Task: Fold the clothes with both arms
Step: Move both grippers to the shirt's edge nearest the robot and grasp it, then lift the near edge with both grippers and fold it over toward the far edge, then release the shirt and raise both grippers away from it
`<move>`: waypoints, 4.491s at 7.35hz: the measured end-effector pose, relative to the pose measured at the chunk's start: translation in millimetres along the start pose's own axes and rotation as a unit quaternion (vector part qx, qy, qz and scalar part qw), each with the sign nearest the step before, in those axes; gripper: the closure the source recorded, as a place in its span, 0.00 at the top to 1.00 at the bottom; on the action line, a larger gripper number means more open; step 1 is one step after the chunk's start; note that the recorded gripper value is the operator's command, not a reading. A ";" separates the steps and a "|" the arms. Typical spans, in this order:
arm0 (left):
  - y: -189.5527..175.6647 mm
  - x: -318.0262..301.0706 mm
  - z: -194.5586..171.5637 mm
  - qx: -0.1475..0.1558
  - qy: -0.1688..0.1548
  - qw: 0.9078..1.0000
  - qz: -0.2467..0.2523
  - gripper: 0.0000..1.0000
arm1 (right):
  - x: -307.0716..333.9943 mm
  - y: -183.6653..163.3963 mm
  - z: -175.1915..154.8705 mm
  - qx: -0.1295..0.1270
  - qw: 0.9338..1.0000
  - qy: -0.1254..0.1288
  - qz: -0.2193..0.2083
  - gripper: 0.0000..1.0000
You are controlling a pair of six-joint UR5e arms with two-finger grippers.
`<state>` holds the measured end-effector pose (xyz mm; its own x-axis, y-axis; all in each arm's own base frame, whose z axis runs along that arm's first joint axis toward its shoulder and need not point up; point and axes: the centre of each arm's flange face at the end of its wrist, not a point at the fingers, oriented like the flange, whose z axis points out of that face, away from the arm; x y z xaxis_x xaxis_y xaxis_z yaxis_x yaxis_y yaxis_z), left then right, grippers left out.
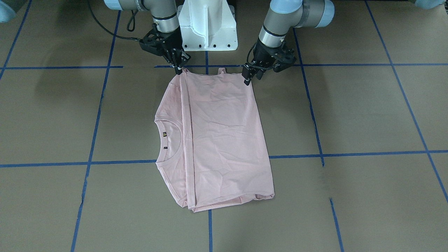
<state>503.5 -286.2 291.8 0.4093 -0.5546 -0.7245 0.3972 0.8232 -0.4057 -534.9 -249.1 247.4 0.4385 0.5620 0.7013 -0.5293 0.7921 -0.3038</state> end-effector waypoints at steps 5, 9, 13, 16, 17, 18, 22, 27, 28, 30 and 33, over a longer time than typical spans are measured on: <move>26.4 -13.1 23.9 -0.014 -0.024 1.000 0.012 0.52 | 0.0 0.0 0.1 0.000 1.000 0.000 0.000 0.00; 34.2 -20.4 30.8 -0.017 -0.034 0.999 0.015 0.41 | -1.6 -0.1 -1.5 0.000 1.000 -0.002 0.001 0.00; 34.6 -21.3 31.0 -0.017 -0.035 0.999 0.015 0.00 | -0.5 -1.7 -0.8 0.001 1.000 -0.001 0.001 0.00; 44.4 -6.9 -13.5 -0.022 -0.025 0.999 0.016 0.00 | 4.2 4.5 -21.4 0.000 1.000 0.008 0.002 0.00; 50.3 -1.9 -46.8 -0.027 -0.022 0.999 0.017 0.00 | 14.3 20.7 -54.6 -0.007 1.000 0.020 0.002 0.00; 53.1 2.8 -80.6 -0.036 -0.017 0.999 0.017 0.00 | 25.4 30.5 -88.9 -0.010 0.999 0.031 0.002 0.00; -42.7 71.7 -127.7 0.031 0.022 0.999 0.030 0.00 | -34.3 -55.5 -108.8 0.058 0.998 0.022 -0.015 0.00; -139.0 137.2 -56.6 0.114 0.013 0.991 0.068 0.00 | -115.5 -175.6 -25.9 0.036 0.999 0.001 0.007 0.00; -146.2 142.8 -42.8 0.122 0.019 0.990 0.071 0.00 | -118.2 -182.7 -13.0 0.038 0.999 0.006 0.002 0.04; -170.8 163.9 -5.9 0.153 0.023 0.983 0.097 0.67 | -135.1 -205.7 38.1 0.045 0.999 0.002 -0.001 1.00; -251.2 161.8 15.5 0.209 0.049 0.964 0.157 0.88 | -174.2 -298.3 88.9 0.061 0.997 -0.026 -0.031 1.00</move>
<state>482.7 -584.5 285.1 0.4913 -0.2557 -0.8326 0.5720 0.8156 0.0871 -517.9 -604.5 273.3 0.4364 0.4969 0.7501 -0.5878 0.7886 -0.1805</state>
